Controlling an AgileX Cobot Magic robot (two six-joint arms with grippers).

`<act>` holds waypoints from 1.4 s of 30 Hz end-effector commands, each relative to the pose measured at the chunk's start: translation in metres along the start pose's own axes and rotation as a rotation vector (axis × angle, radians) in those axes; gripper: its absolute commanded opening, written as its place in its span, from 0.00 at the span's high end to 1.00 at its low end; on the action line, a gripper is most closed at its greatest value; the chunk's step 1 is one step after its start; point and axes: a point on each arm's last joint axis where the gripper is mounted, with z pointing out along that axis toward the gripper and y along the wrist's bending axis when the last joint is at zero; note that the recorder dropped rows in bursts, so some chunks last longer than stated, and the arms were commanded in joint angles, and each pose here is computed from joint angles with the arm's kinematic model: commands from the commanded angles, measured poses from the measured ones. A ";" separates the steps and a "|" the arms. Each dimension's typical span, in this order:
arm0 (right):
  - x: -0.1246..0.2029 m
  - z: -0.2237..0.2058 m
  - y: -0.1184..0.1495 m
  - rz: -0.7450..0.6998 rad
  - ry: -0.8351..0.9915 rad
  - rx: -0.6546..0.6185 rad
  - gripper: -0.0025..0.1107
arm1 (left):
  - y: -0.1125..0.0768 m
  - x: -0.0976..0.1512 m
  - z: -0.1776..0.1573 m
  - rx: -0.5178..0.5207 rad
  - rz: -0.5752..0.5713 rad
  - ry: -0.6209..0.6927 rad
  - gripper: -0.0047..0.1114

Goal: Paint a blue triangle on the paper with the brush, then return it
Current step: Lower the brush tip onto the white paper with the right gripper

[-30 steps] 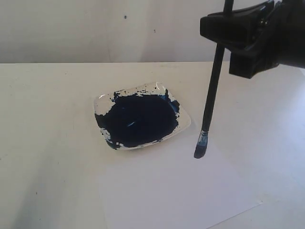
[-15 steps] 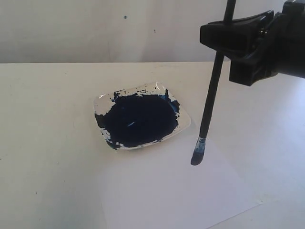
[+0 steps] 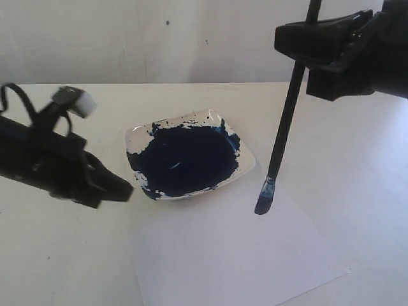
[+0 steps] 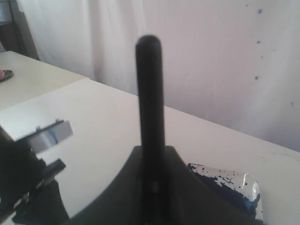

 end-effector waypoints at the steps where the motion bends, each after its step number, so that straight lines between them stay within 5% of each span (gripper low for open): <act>1: 0.009 0.009 -0.013 0.058 0.025 0.054 0.98 | -0.014 0.001 0.045 0.059 0.094 0.084 0.96; 9: 0.024 0.025 -0.020 0.101 0.084 0.010 0.98 | -0.006 0.014 0.074 0.063 0.075 0.165 0.96; 42: 0.054 0.033 -0.014 0.040 0.130 -0.130 0.98 | 0.014 0.029 0.095 -0.011 0.112 0.239 0.96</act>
